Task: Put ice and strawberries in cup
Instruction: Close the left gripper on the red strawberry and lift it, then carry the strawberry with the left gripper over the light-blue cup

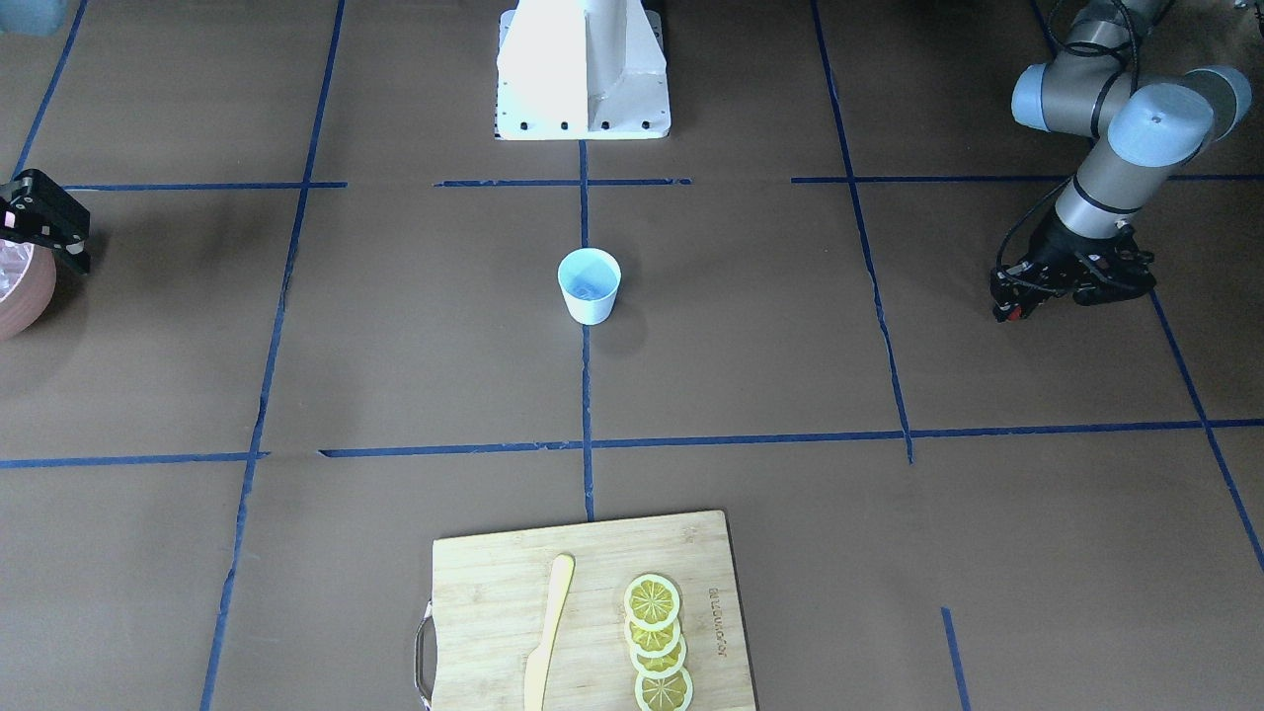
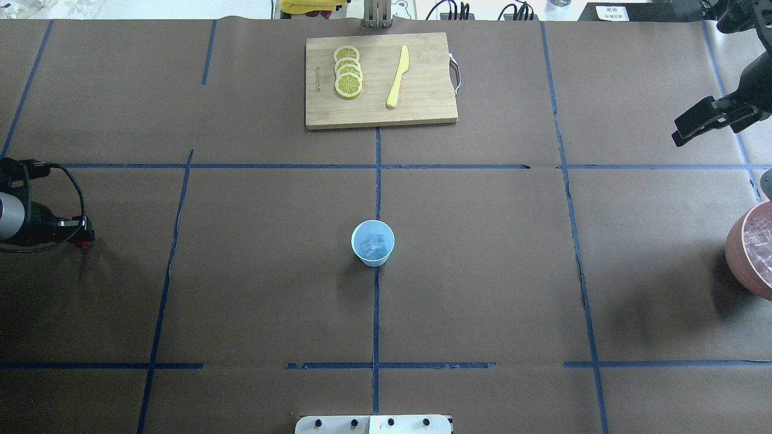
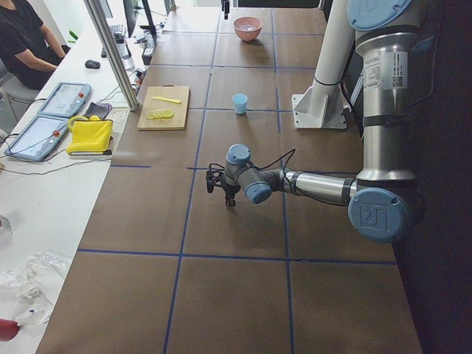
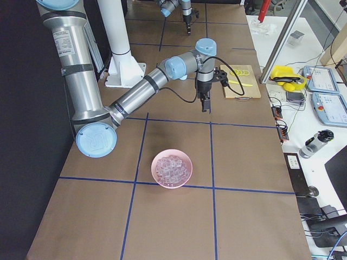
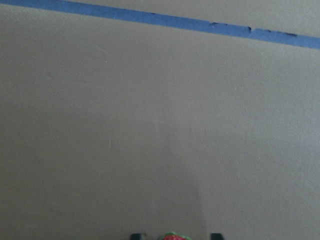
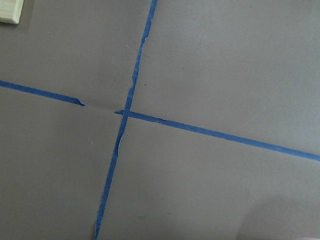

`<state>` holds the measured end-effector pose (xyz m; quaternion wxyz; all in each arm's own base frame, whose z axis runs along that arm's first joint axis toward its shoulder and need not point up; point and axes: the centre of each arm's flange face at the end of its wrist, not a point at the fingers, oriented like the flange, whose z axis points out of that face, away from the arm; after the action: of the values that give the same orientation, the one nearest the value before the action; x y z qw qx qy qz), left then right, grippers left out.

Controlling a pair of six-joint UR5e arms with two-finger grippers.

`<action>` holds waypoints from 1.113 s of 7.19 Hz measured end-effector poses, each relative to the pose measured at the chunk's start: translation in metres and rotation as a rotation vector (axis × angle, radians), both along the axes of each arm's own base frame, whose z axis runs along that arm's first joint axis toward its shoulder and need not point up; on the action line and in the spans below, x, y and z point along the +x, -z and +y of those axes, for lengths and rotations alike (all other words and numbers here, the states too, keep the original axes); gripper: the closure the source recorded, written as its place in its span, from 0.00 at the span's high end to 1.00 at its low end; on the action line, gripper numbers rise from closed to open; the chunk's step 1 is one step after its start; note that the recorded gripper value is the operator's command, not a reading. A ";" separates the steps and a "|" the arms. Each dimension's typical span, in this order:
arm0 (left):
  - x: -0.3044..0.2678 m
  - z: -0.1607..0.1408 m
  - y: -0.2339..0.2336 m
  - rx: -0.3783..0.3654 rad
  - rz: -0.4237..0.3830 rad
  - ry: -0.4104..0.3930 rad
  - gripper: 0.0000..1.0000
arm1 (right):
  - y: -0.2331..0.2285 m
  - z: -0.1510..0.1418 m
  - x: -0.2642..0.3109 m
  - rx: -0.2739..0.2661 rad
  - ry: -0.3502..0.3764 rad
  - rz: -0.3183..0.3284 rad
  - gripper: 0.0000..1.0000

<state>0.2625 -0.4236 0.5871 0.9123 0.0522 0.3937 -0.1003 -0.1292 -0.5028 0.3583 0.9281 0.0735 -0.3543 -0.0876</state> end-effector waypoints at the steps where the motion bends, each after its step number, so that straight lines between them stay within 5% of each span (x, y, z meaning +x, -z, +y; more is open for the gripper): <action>1: -0.001 0.000 0.011 0.004 0.009 0.001 0.01 | 0.000 0.000 0.002 -0.001 -0.003 -0.001 0.99; 4: 0.006 -0.006 0.122 -0.045 -0.020 0.003 0.01 | -0.011 0.002 0.018 -0.025 -0.019 -0.013 0.99; 6: 0.053 -0.028 0.255 -0.137 -0.018 0.045 0.01 | -0.023 0.004 0.029 -0.038 -0.026 -0.008 0.99; 8: 0.131 -0.001 0.374 -0.214 0.024 0.021 0.01 | -0.048 0.002 0.045 -0.018 -0.030 -0.013 0.99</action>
<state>0.3938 -0.4243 0.2127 0.9068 -0.0426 0.3911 -0.1517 -0.0843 -0.5011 0.4065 0.9277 0.0709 -0.3599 -0.0699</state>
